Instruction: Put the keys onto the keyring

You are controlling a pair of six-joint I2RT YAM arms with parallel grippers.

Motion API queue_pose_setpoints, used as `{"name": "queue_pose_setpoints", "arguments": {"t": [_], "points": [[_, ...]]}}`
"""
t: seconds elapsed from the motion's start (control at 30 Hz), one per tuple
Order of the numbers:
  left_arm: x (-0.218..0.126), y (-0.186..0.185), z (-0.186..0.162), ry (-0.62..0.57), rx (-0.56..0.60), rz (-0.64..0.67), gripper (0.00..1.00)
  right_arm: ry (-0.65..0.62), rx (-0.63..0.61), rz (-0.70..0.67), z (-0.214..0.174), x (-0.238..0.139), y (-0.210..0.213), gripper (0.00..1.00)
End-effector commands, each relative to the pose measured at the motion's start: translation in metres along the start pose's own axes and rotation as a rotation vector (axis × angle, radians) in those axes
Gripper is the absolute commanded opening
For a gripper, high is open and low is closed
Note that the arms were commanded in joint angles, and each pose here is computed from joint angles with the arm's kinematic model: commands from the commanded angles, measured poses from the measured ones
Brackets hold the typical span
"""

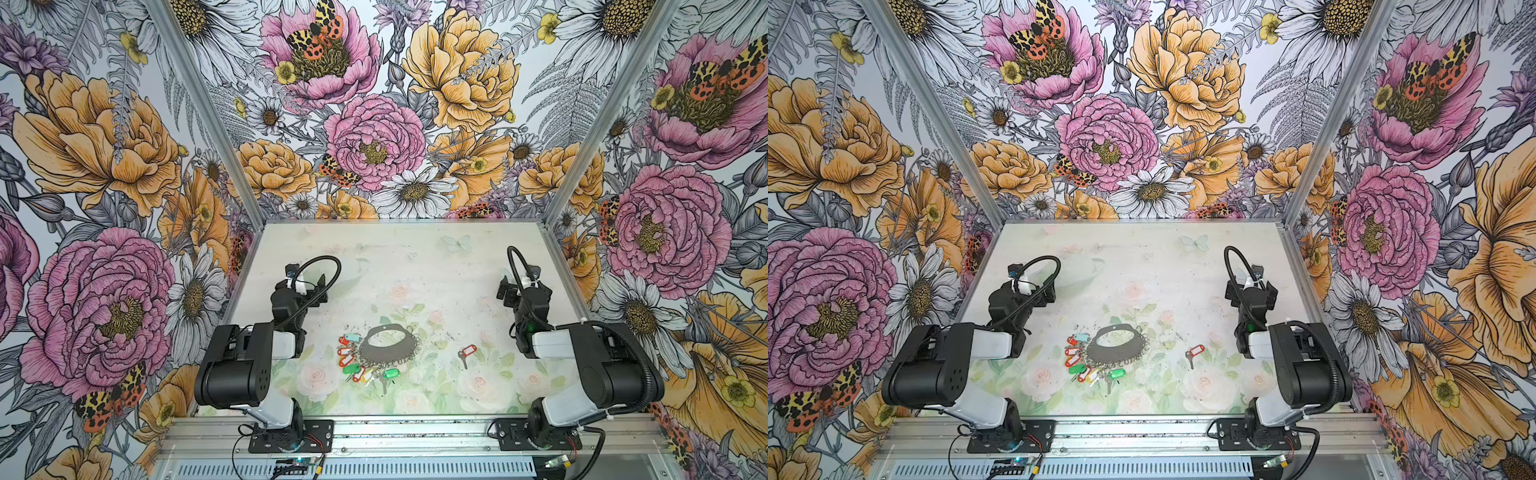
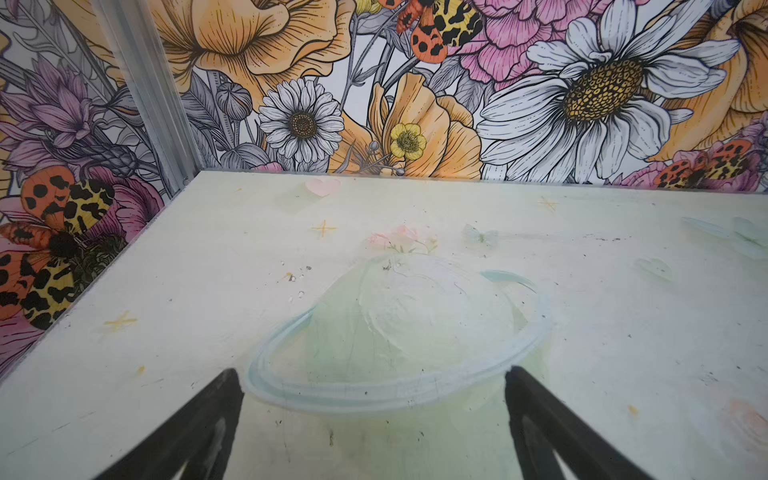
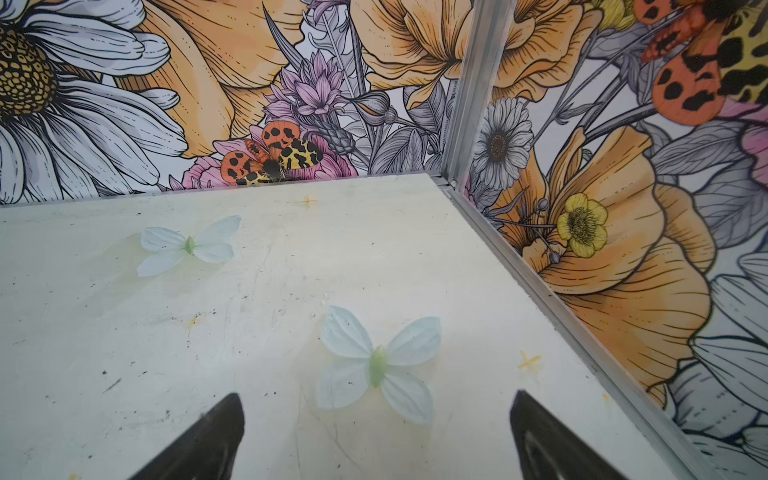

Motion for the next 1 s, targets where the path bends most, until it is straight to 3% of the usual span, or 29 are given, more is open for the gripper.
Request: {"name": "queue_pose_setpoints", "arguments": {"t": [0.0, 0.97], "points": [[0.001, -0.004, 0.006, -0.018, 0.018, -0.025, 0.99, -0.035, 0.01, -0.006, 0.009, 0.0, 0.0, 0.99], [0.002, 0.006, 0.005, -0.01, -0.012, 0.018, 0.99, -0.029, -0.023, 0.039, 0.009, 0.001, 0.009, 0.99]]}}
Point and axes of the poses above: each gripper's point midway between its finger pads, its own x axis out along the fingers, its own y axis along the line the jaws close on, z = x × y, the point moved 1 cm from there along -x, back along the fingers, and after that the axes turned 7 degrees about x, right-handed, at the moved point
